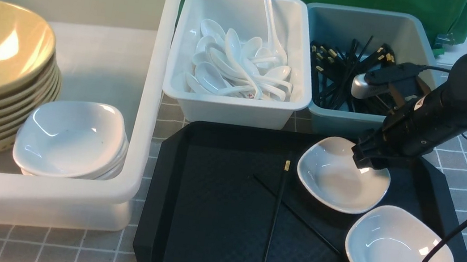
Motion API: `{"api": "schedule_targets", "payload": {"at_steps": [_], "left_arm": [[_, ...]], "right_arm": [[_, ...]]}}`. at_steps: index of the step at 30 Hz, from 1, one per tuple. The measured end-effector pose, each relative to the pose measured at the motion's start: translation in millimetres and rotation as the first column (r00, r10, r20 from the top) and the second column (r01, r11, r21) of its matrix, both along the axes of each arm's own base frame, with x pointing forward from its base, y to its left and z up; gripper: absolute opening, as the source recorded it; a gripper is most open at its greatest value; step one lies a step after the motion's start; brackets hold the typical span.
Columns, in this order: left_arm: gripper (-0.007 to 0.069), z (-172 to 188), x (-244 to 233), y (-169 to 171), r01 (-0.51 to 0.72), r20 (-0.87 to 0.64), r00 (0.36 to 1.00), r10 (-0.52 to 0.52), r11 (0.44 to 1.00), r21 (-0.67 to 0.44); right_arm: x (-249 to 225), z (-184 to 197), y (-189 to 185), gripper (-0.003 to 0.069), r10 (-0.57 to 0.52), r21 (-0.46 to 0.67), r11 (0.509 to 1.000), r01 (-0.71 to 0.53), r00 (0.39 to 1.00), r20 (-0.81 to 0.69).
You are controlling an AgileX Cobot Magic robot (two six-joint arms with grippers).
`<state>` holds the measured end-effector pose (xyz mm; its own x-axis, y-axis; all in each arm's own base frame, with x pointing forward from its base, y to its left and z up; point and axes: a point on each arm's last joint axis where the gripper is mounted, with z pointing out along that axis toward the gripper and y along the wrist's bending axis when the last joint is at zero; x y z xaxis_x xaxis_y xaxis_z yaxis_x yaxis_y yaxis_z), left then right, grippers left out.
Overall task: On grey table put chopsticks spoon bowls plates into blue grey white boxes.
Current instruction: 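Reach for and grasp the small white dish on the black tray, then place the white bowl into the white bin on top of the stacked bowls with the right gripper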
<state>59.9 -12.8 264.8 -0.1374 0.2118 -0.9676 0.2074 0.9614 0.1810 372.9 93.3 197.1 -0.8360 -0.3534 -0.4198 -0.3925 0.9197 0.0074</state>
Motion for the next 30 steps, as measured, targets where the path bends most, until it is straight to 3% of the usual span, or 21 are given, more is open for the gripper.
{"api": "schedule_targets", "payload": {"at_steps": [9,12,15,17,24,30], "left_arm": [[-0.0008,0.0,0.0,0.0,0.0,0.0,1.0,0.0,1.0,0.0],[-0.0008,0.0,0.0,0.0,0.0,0.0,1.0,0.0,1.0,0.0],[-0.0008,0.0,0.0,0.0,0.0,0.0,1.0,0.0,1.0,0.0],[-0.0008,0.0,0.0,0.0,0.0,0.0,1.0,0.0,1.0,0.0],[-0.0008,-6.2,2.0,0.3,-0.006,0.006,1.0,0.006,1.0,-0.002],[-0.0008,-5.8,2.3,0.5,-0.008,0.016,1.0,0.008,1.0,-0.003]], "right_arm": [[2.8,-26.9,0.7,0.0484,-0.008,-0.015,1.0,0.007,0.997,-0.083],[2.2,-28.6,0.7,0.0434,-0.008,-0.018,1.0,0.006,0.995,-0.098],[2.2,-25.1,0.5,0.03,-0.008,-0.013,1.0,0.007,0.995,-0.098],[1.5,-15.2,0.4,0.0217,-0.015,0.005,1.0,0.015,0.997,-0.077],[-14.9,29.3,3.6,0.0075,0.045,0.073,0.996,-0.044,0.999,-0.022],[-39.8,91.5,8.1,0.0071,0.074,0.203,0.974,-0.098,0.99,0.124]]}}
